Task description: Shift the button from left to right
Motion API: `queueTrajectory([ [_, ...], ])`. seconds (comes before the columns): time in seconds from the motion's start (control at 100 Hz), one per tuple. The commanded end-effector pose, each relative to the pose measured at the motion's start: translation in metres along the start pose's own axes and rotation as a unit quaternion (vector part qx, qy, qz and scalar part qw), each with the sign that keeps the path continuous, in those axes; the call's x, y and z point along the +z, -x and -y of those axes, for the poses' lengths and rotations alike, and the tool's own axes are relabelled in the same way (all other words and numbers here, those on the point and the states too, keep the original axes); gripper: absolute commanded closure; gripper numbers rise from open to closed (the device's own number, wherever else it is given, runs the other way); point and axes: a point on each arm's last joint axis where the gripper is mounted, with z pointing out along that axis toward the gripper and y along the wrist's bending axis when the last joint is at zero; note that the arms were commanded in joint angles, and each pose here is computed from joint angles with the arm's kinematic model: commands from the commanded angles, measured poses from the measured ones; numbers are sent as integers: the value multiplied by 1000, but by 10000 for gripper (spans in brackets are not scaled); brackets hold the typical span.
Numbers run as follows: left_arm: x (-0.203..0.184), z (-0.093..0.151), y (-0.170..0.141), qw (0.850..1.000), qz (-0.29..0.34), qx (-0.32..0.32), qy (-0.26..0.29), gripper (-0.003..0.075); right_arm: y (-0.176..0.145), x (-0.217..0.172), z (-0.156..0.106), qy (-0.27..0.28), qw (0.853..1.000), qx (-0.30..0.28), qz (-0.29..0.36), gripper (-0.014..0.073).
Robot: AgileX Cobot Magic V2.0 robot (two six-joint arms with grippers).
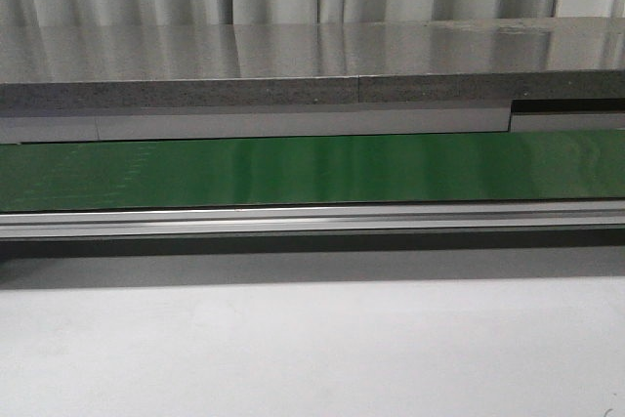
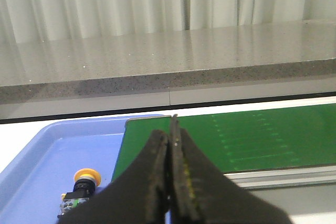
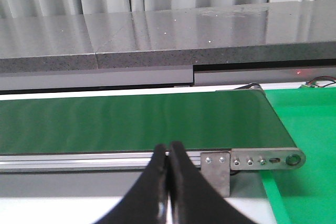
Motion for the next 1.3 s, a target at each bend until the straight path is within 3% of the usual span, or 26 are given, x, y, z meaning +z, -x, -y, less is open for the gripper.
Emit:
queueTrajectory([
  [0.0,-1,0,-6,999,36,-4,2,741,15,-3,0,1,998,-4,60,663],
  [0.35,-1,0,0,999,51,-10,3,741,15,-3,0,1,998,-4,60,663],
  [0.56,-6,-1,28,996,75,-41,1,741,15,-3,0,1,998,-4,60,663],
  [0.68,-7,-1,54,996,50,-73,-9,741,15,-3,0,1,998,-4,60,663],
  [0.91,2,0,102,996,-55,-69,-25,741,15,-3,0,1,998,-4,60,663],
  [1.05,11,1,124,987,-148,-59,-33,741,15,-3,0,1,998,-4,60,663],
  [1.14,17,1,132,973,-222,-52,-37,741,15,-3,0,1,998,-4,60,663],
  [1.29,28,2,137,934,-351,-48,-48,741,15,-3,0,1,998,-4,60,663],
])
